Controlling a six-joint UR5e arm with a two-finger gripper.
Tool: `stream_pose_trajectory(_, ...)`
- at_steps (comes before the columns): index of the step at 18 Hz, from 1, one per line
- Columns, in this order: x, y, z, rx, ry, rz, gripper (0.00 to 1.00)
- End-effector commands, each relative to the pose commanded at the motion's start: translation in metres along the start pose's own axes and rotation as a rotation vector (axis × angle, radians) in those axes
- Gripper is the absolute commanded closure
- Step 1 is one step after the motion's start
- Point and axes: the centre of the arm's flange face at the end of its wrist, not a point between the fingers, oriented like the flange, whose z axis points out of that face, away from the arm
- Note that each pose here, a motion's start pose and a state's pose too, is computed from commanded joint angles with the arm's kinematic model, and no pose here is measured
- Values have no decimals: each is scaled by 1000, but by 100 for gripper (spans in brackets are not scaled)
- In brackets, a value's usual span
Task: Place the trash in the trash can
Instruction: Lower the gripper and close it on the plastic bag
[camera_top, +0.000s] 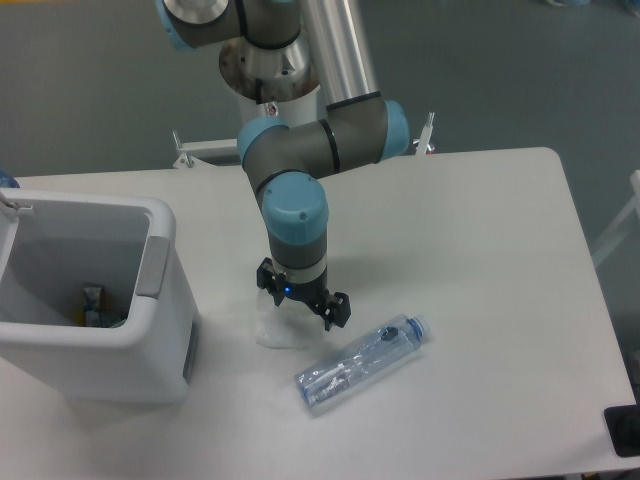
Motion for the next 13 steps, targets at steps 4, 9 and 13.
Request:
stream_pose_trajectory(4,-6,6,14,-83,-38,31,2)
stream_pose_trajectory(9,-12,3,15,-84,-41,31,71)
stream_pose_trajectory(13,-14,2,9,-77,-48,30,100)
